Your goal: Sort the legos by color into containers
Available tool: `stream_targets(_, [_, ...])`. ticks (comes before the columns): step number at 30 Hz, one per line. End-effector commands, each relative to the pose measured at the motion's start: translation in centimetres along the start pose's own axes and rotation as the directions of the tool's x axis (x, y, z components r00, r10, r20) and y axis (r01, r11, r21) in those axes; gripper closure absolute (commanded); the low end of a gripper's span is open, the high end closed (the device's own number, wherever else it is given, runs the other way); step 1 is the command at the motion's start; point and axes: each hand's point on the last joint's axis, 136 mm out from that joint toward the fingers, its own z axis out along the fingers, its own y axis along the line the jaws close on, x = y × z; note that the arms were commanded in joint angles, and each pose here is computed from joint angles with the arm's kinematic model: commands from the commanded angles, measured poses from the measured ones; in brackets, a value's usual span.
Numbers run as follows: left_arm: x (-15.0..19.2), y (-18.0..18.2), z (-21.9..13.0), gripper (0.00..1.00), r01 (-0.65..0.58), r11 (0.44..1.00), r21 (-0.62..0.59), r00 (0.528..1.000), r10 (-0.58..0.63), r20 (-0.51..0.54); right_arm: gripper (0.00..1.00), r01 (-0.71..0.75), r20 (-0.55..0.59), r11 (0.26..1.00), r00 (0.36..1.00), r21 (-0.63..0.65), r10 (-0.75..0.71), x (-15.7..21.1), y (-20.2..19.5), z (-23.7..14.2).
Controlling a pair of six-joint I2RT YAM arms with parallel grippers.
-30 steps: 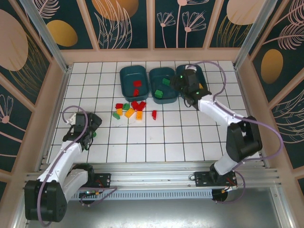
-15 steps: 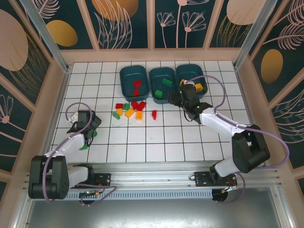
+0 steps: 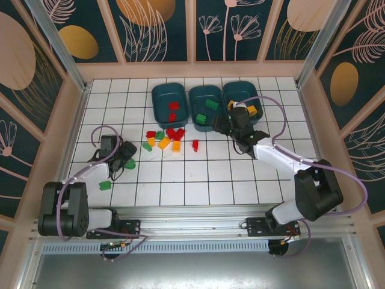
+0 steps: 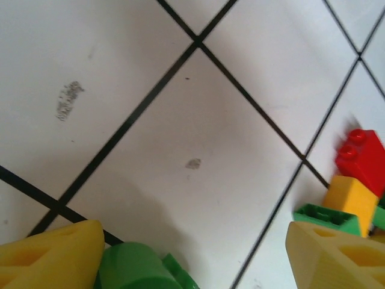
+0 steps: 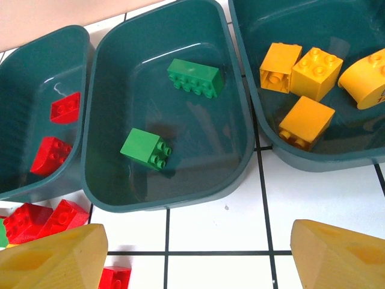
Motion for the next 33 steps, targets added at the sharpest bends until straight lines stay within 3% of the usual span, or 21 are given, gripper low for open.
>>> stream_targets(1, [2.1, 0.2, -0.8, 0.22, 0.087, 0.995, 0.048, 0.994, -0.083, -0.063, 0.20, -0.005, 0.020, 1.000, 1.000, -0.022, 0.005, -0.1, 0.3, -0.9])
stream_targets(4, [3.1, 0.1, -1.3, 0.23, 0.147, 0.986, 0.079, 0.986, -0.139, -0.092, 0.20, -0.003, 0.019, 1.000, 1.000, -0.024, 0.004, 0.2, 0.2, -1.0])
stream_targets(12, [2.9, -0.5, -0.7, 0.24, 0.123, 0.992, 0.029, 0.988, -0.119, -0.100, 0.20, -0.001, -0.002, 1.000, 1.000, -0.031, 0.001, 1.1, -0.1, -1.4])
stream_targets(16, [4.4, -0.3, 0.2, 0.28, 0.166, 0.986, 0.021, 0.972, -0.159, -0.173, 0.21, 0.003, -0.021, 0.999, 1.000, -0.048, -0.004, 1.9, 0.0, -1.7])
stream_targets(21, [3.6, -0.7, 0.4, 0.30, 0.171, 0.985, 0.020, 0.975, -0.166, -0.147, 0.21, 0.007, -0.031, 0.999, 0.999, -0.049, -0.009, 3.0, -0.4, -1.7])
stream_targets(27, [1.9, -1.7, 1.8, 0.40, 0.121, 0.992, -0.021, 0.984, -0.122, -0.128, 0.22, 0.013, -0.044, 0.999, 0.999, -0.051, -0.016, 3.7, -0.6, -1.5])
stream_targets(33, [-0.4, -1.6, 2.5, 0.39, 0.052, 0.995, -0.088, 0.997, -0.057, -0.059, 0.22, 0.013, -0.037, 0.998, 0.999, -0.055, -0.015, 3.7, -0.6, -1.9])
